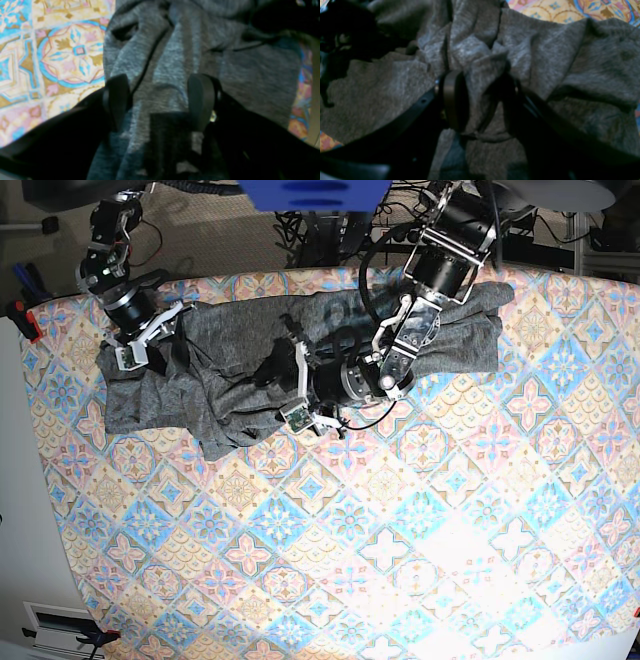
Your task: Layout the t-shirt on the table in an organized manner, then fold the t-shirt properly
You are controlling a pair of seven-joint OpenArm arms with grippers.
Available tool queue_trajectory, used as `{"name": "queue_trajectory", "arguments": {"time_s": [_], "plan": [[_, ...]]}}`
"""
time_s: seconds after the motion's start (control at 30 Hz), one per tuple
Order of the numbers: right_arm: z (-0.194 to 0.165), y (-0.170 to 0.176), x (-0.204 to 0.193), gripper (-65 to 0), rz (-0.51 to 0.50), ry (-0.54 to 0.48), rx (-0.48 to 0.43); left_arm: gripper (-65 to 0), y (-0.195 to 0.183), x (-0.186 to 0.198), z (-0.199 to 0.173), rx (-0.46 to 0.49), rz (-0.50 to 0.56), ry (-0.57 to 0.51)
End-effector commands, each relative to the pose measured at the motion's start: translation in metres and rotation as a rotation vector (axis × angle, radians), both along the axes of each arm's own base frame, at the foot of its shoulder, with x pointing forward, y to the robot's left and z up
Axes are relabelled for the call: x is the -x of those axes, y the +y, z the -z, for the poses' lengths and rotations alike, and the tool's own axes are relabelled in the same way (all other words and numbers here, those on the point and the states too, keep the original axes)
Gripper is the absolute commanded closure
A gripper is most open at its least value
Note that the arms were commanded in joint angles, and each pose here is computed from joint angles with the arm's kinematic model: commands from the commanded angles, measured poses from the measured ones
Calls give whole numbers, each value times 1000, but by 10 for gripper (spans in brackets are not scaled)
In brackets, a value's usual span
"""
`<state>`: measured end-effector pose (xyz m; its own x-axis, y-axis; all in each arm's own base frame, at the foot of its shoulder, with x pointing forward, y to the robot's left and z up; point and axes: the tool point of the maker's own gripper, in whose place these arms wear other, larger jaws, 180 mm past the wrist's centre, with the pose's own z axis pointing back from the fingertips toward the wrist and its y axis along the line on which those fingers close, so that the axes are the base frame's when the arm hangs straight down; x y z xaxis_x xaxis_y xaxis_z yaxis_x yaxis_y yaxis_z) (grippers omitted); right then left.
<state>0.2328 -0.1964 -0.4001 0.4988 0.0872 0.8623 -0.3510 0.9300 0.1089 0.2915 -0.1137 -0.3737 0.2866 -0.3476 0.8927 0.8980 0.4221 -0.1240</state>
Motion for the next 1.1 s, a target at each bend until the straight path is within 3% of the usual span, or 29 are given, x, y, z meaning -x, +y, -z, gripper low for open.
{"name": "queue_trajectory", "arguments": {"time_s": [0.0, 0.17, 0.3, 0.47, 0.6, 0.83, 1.07], "plan": [[-14, -3, -7, -237, -2, -53, -11, -365, -12, -12, -36, 91, 1, -70], [-16, -2, -8, -237, -4, -59, -10, -368, -33, -36, -79, 143, 18, -167], [-15, -1, -8, -237, -7, -58, -10, -367, -71, -67, -89, 145, 48, -137], [-15, -1, -7, -237, -7, -55, -10, -366, -66, -105, -45, 1, 42, 3], [-12, -1, -2, -237, -7, -44, -10, -366, -65, -100, -23, -94, 90, 30], [-10, 0, 1, -237, -9, -35, -11, -366, -60, -97, -9, -113, 82, 69], [-16, 0, -3, -237, -12, -55, -5, -365, -69, -85, -11, -4, 58, 151]]}}
